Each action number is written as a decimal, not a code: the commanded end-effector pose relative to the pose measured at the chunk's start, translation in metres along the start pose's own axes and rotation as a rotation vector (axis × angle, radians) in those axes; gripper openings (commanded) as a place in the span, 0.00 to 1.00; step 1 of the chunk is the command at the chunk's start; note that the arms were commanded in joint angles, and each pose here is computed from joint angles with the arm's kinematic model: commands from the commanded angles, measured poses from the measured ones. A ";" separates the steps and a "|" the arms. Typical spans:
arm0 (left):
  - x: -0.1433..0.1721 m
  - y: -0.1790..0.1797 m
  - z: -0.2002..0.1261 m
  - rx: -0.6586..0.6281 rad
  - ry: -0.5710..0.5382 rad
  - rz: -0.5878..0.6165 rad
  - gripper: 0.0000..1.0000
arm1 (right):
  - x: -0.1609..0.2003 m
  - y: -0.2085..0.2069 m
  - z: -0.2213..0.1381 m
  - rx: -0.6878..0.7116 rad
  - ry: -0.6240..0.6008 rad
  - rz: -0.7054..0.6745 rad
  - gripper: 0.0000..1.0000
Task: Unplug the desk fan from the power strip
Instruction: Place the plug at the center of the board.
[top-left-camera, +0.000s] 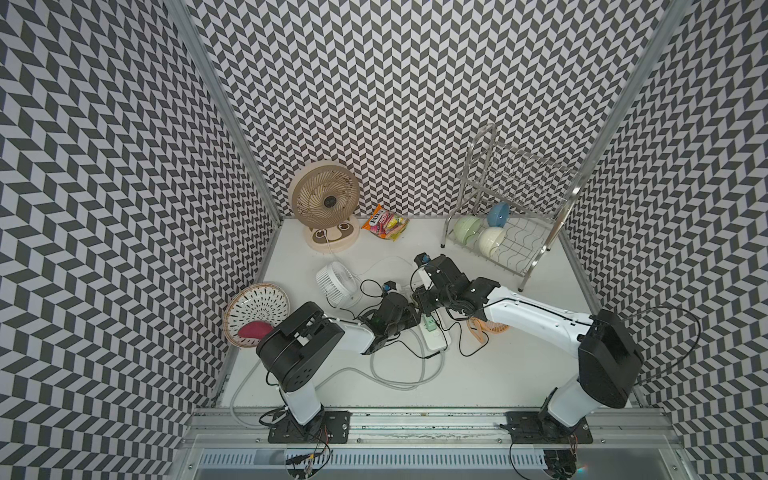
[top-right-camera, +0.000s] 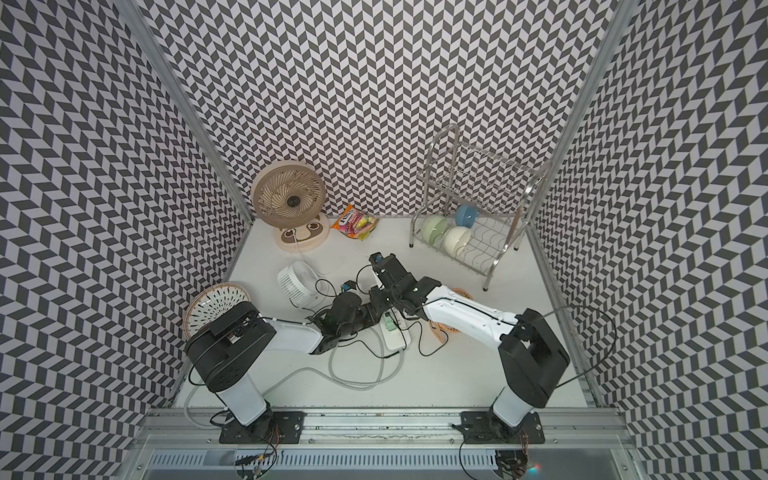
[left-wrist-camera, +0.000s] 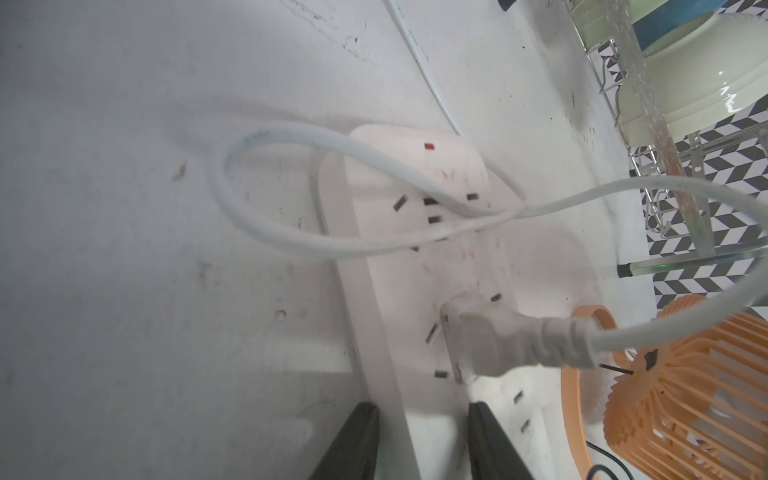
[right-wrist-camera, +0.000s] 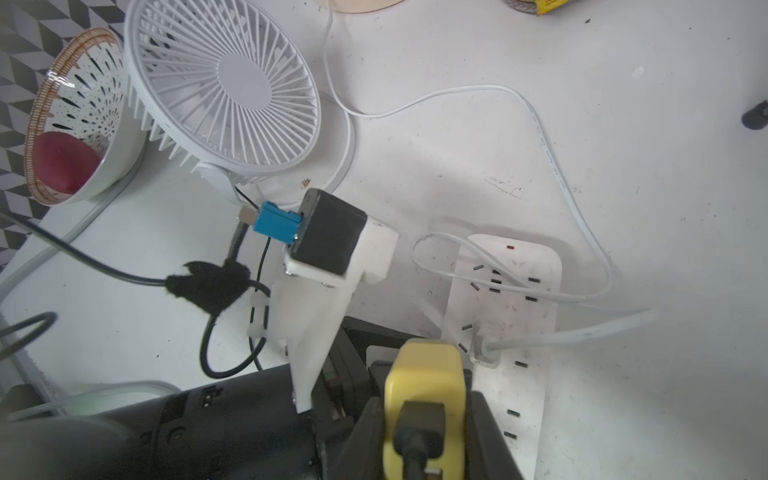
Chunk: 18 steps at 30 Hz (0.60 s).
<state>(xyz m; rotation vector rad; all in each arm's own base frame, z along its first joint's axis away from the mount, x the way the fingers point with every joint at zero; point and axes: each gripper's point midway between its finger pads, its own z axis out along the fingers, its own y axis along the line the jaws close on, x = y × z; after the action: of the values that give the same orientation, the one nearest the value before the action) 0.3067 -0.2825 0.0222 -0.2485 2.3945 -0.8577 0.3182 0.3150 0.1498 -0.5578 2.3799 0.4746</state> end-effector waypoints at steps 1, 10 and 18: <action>0.090 0.123 -0.023 -0.418 0.313 0.051 0.39 | -0.021 -0.039 -0.025 0.105 -0.116 0.090 0.03; 0.089 0.121 -0.023 -0.412 0.309 0.051 0.40 | 0.014 -0.095 -0.041 0.198 -0.109 0.212 0.05; 0.089 0.120 -0.024 -0.406 0.306 0.052 0.40 | 0.079 -0.118 -0.019 0.276 0.030 0.304 0.05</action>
<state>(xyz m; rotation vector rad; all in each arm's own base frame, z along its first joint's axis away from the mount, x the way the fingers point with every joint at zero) 0.3062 -0.2820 0.0234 -0.2478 2.3920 -0.8596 0.3078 0.1926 0.0898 -0.1658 2.5346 0.2687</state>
